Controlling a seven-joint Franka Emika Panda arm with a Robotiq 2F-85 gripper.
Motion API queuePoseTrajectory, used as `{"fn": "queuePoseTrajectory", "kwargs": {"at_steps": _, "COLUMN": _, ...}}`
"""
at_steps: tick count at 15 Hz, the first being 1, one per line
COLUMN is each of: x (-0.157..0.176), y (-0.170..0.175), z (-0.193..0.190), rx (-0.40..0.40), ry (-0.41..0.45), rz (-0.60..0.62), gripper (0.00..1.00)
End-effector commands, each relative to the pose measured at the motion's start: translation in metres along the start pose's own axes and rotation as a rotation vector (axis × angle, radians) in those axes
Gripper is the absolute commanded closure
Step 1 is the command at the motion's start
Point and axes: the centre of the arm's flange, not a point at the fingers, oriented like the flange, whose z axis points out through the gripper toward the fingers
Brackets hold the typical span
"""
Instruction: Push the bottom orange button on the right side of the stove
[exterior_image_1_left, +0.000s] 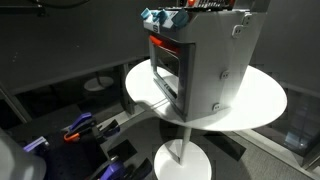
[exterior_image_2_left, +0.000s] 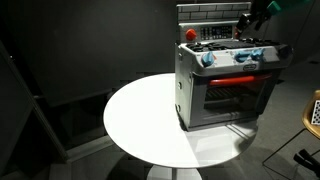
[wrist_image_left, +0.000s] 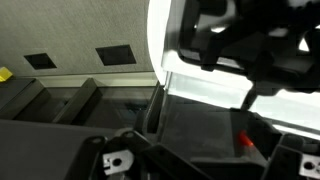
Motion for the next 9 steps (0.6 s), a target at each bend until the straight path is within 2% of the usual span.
{"fn": "queuePoseTrajectory", "kwargs": {"at_steps": 1, "x": 0.0135, "y": 0.0005, "z": 0.0028, "rx": -0.007, "ry": 0.025, "rz": 0.016, "gripper": 0.00}}
{"fn": "queuePoseTrajectory", "kwargs": {"at_steps": 9, "x": 0.0175, "y": 0.0048, "z": 0.0068, "rx": -0.015, "ry": 0.035, "rz": 0.019, "gripper": 0.00}}
